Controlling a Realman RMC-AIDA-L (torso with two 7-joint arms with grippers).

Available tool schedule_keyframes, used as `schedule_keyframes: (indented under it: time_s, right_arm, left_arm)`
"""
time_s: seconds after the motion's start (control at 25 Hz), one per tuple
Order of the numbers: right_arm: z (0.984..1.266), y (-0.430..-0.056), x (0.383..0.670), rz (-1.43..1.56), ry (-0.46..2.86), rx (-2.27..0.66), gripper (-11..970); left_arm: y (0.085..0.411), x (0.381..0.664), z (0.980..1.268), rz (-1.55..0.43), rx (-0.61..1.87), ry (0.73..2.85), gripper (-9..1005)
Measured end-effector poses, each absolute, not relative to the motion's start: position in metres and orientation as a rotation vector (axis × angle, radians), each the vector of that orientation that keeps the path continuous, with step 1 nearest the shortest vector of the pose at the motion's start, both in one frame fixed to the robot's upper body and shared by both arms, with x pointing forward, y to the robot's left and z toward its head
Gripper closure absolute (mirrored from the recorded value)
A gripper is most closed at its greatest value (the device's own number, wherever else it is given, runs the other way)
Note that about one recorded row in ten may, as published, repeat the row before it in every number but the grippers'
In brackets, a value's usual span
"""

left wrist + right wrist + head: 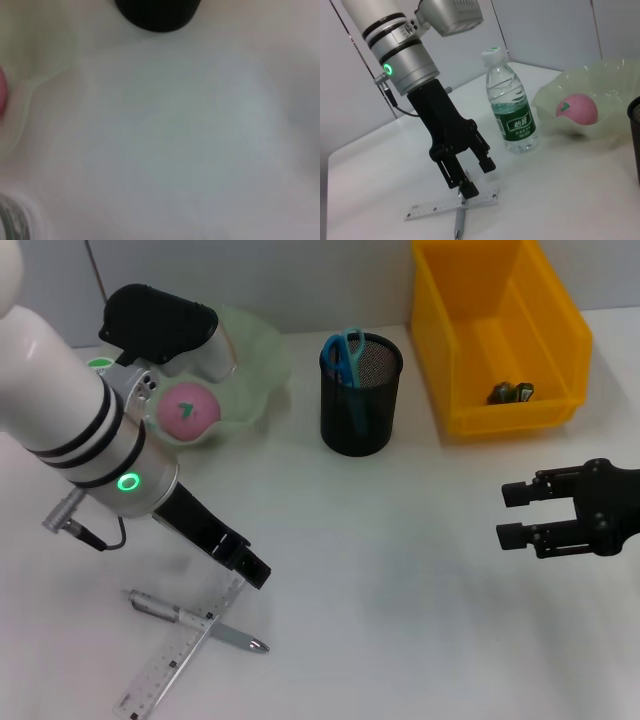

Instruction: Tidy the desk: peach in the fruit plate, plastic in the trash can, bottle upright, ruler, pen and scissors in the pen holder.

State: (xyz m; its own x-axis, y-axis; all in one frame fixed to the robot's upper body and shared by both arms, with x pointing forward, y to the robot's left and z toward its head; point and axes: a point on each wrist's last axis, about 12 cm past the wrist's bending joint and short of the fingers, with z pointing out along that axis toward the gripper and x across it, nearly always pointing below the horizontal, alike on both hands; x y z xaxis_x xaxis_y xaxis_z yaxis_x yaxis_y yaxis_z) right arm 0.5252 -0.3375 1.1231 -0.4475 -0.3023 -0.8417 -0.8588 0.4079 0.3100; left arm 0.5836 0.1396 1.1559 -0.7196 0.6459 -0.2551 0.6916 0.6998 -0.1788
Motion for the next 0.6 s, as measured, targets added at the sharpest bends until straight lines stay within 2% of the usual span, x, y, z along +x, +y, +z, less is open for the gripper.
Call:
schedule_keyframes:
  time_s: [0.6]
  right_arm:
    - [1.125, -0.342, 0.526, 0.984, 1.958, -0.966, 290]
  left_arm:
    - [0.130, 0.580, 1.136, -0.337, 1.080, 2.739, 200]
